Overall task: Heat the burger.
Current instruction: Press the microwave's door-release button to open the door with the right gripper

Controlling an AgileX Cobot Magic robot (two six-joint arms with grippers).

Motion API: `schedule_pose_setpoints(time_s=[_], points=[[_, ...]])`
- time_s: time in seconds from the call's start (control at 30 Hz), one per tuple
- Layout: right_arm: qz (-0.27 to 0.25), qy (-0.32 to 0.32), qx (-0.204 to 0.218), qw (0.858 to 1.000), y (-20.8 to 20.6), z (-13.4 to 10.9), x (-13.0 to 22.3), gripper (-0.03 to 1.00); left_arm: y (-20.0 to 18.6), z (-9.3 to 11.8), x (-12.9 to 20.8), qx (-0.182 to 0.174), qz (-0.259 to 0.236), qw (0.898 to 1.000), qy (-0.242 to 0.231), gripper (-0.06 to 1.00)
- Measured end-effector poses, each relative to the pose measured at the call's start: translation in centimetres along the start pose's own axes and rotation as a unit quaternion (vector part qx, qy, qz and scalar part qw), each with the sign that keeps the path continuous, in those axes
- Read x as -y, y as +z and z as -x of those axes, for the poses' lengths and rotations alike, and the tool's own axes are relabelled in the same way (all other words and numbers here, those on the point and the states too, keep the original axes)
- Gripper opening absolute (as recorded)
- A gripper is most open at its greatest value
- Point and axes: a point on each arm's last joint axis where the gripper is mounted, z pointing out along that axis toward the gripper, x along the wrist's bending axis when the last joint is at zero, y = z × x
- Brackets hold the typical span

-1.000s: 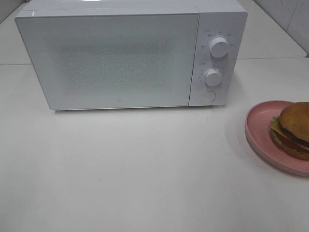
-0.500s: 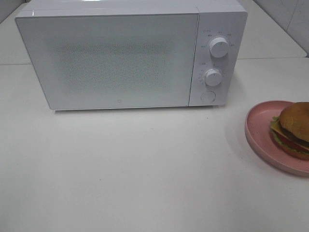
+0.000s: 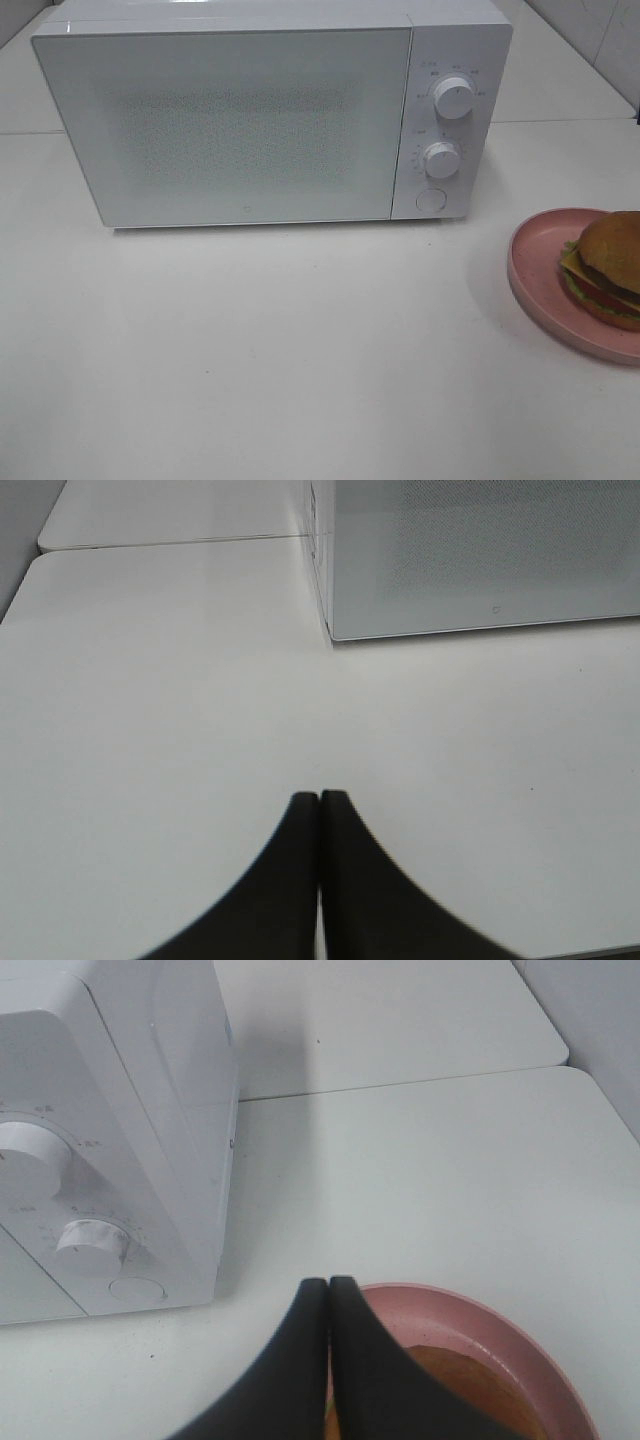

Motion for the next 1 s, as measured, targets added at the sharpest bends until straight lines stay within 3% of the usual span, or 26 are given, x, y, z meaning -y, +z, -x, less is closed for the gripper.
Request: schedule_pose_setpoints(time_s=[0.2, 0.27, 0.47, 0.53, 0.63, 0.8, 1.0], points=[[-0.005, -0.008, -0.02, 1.0, 1.6, -1.0, 0.5, 0.0, 0.0, 0.0, 0.0, 0.0, 0.0, 1.0, 0.0, 0.0], [0.005, -0.025, -0.061, 0.998, 2.5, -3.2, 0.8, 0.0, 0.0, 0.0, 0.0, 0.0, 0.0, 1.0, 0.0, 0.0], [0.004, -0.045, -0.107, 0.993, 3.1, -5.7, 1.5, 0.0, 0.0, 0.0, 0.0, 0.0, 0.0, 1.0, 0.0, 0.0], [-0.005, -0.065, -0.148, 0.987, 3.5, -8.1, 2.4, 0.0, 0.0, 0.0, 0.0, 0.0, 0.0, 1.0, 0.0, 0.0], [-0.008, -0.07, -0.159, 0.985, 3.6, -8.8, 2.7, 0.0, 0.0, 0.0, 0.0, 0.0, 0.0, 1.0, 0.0, 0.0], [-0.03, -0.104, -0.22, 0.969, 3.8, -12.5, 4.7, 0.0, 0.0, 0.0, 0.0, 0.0, 0.0, 1.0, 0.0, 0.0], [-0.05, -0.126, -0.253, 0.958, 3.8, -14.7, 6.4, 0.0, 0.0, 0.0, 0.0, 0.0, 0.0, 1.0, 0.0, 0.0]])
